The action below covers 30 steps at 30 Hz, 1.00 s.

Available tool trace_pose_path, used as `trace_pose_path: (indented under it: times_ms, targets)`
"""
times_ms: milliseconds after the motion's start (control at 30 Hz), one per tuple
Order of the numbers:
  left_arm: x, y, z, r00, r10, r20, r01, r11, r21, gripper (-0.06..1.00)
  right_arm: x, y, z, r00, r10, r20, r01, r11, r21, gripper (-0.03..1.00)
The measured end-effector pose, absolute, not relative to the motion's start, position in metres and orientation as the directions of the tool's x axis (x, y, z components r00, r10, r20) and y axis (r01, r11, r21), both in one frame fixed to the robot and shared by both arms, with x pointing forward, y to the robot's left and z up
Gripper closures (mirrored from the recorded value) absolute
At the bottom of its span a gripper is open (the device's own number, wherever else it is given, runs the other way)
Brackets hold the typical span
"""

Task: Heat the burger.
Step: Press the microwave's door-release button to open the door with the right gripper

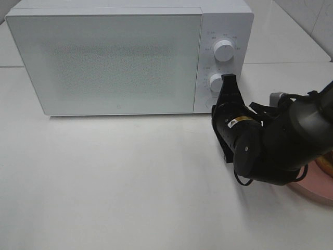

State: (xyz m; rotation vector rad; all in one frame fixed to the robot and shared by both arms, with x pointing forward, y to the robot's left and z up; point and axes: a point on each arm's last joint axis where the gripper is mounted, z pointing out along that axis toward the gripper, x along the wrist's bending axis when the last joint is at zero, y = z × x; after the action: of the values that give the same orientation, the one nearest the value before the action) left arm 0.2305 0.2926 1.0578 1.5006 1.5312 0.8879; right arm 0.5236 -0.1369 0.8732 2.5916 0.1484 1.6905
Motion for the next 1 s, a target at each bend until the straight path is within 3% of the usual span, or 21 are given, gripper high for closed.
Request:
trace_pose_path:
  times_ms: [1000]
  targets:
    - [0.23, 0.293, 1.058, 0.022, 0.998, -0.067, 0.437, 0.051, 0.898, -0.02, 0.564, -0.137, 0.852, 0.426, 0.089, 0.9, 0.034, -0.996, 0.083, 0.95]
